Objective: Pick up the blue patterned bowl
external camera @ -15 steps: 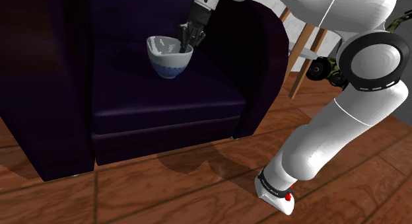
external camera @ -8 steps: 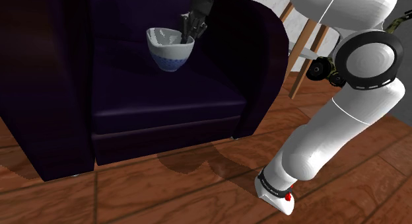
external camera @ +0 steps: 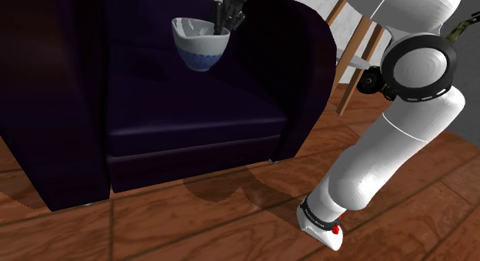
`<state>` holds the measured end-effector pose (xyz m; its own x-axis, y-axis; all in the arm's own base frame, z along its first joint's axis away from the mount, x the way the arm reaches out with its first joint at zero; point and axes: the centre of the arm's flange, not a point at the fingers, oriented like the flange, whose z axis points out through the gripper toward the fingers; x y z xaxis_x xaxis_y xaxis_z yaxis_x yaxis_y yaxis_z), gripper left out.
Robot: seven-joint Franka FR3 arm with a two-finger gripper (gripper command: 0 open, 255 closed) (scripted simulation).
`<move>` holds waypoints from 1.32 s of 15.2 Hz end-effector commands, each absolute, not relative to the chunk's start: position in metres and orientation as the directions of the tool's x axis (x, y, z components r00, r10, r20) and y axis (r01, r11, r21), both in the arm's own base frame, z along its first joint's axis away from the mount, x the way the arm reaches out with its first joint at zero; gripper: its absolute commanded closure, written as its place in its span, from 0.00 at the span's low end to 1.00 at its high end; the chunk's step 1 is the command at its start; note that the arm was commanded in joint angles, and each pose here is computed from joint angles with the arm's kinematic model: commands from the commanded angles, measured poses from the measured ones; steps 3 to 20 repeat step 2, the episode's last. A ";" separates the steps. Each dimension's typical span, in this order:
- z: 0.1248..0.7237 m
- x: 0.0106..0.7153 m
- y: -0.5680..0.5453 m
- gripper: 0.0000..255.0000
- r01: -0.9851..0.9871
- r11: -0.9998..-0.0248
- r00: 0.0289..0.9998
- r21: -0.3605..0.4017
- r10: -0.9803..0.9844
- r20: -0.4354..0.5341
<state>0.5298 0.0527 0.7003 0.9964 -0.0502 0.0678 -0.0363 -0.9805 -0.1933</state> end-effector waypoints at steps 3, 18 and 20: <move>0.707 0.529 0.053 1.00 -0.036 -0.980 0.996 -0.194 -0.050 0.069; 0.707 0.529 0.053 1.00 -0.036 -0.980 0.996 -0.194 -0.050 0.069; 0.707 0.529 0.053 1.00 -0.036 -0.980 0.996 -0.194 -0.050 0.069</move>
